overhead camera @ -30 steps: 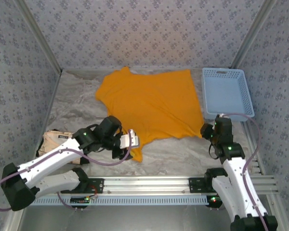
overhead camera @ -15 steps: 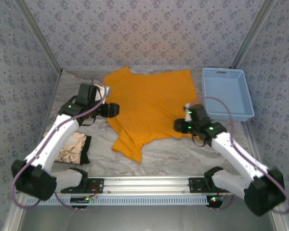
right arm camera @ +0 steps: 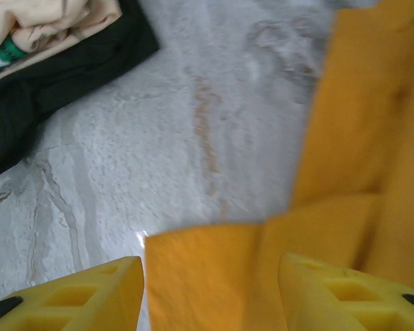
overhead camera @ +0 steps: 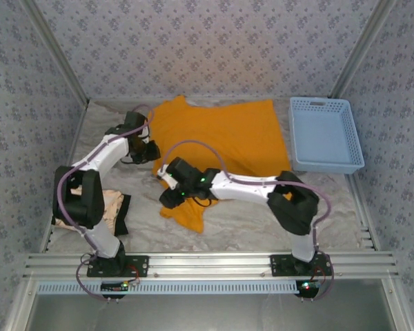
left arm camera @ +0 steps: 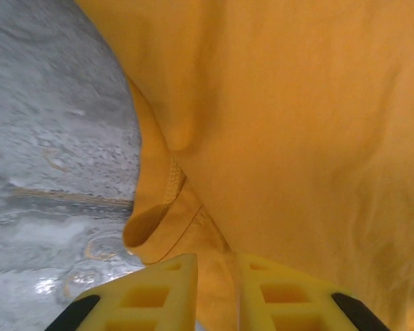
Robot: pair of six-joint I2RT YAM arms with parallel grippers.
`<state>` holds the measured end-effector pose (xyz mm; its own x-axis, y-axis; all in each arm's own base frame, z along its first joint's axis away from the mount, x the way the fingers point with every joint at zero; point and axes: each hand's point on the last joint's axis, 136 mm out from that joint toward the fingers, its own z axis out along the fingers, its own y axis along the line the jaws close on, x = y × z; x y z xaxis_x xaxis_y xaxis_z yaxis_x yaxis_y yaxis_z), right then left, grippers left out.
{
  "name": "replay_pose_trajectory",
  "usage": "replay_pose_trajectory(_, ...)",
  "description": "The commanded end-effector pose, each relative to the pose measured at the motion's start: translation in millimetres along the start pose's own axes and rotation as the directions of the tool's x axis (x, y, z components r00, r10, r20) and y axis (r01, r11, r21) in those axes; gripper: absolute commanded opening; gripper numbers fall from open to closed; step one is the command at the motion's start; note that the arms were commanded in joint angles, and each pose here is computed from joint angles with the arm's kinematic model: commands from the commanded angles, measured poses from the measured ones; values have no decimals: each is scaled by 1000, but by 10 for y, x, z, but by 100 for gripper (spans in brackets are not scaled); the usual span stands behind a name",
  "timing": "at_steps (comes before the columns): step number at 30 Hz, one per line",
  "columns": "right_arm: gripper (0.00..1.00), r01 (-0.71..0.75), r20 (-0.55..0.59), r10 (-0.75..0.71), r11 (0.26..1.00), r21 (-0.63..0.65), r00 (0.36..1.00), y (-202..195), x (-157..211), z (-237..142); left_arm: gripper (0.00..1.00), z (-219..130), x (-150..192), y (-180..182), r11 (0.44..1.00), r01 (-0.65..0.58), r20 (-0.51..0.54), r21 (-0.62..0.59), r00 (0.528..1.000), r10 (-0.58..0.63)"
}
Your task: Fold the inside-out t-shirt
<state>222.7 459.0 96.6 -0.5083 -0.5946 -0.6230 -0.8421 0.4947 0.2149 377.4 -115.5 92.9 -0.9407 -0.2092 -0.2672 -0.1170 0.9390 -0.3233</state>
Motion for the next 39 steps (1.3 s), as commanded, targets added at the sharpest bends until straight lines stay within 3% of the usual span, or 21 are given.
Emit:
replay_pose_trajectory(1, 57, 87, -90, -92, 994, -63, 992, 230, 196, 223, 22, 219, 326, 62, 999, 43, -104, 6, 994, -42)
replay_pose_trajectory(6, 57, 127, -177, -128, 992, -18, 976, 161, 420, 368, 22, 495, 639, 311, 993, 89, -164, -76, 981, -100)
replay_pose_trajectory(9, 40, 130, -202, -132, 991, -23, 970, 137, 516, 389, 19, 582, 763, 391, 990, 88, -184, -113, 977, -107)
replay_pose_trajectory(11, 31, 139, -224, -139, 990, -17, 965, 117, 599, 397, 11, 585, 800, 531, 980, 101, -173, -170, 976, -131)
replay_pose_trajectory(13, 16, 148, -239, -147, 989, -13, 960, 96, 678, 399, 0, 541, 790, 638, 973, 115, -149, -200, 978, -147)
replay_pose_trajectory(15, 1, 162, -246, -162, 987, -20, 956, 104, 739, 376, 0, 458, 749, 695, 968, 140, -116, -210, 979, -167)
replay_pose_trajectory(16, 0, 172, -244, -174, 985, -28, 954, 123, 754, 347, 0, 397, 723, 704, 967, 150, -96, -205, 980, -172)
replay_pose_trajectory(23, 0, 258, -125, -289, 941, -217, 949, 563, 725, -111, 0, -118, 782, 751, 957, 179, -5, -227, 983, -185)
replay_pose_trajectory(26, 0, 296, -81, -328, 916, -271, 941, 704, 692, -249, 0, -280, 950, 910, 931, 211, 7, -296, 976, -219)
replay_pose_trajectory(28, 0, 284, -108, -334, 902, -325, 936, 743, 874, -210, 0, -360, 1042, 1071, 900, 235, 39, -366, 971, -238)
replay_pose_trajectory(32, 26, 265, -81, -324, 875, -406, 943, 894, 840, -276, 0, -315, 1309, 1154, 875, 336, 40, -350, 938, -344)
replay_pose_trajectory(34, 33, 248, -70, -285, 912, -326, 956, 698, 710, -293, 0, -231, 1437, 1145, 874, 380, 20, -303, 919, -393)
replay_pose_trajectory(35, 35, 224, -73, -253, 935, -274, 965, 544, 646, -288, 3, -217, 1460, 1168, 872, 380, 20, -309, 919, -394)
replay_pose_trajectory(37, 50, 134, -99, -152, 976, -172, 983, 134, 585, -240, 5, -196, 1482, 1229, 867, 370, 17, -335, 922, -387)
replay_pose_trajectory(39, 54, 58, -91, -65, 995, -75, 994, -230, 397, -202, 4, -173, 1472, 1248, 867, 360, 10, -344, 925, -380)
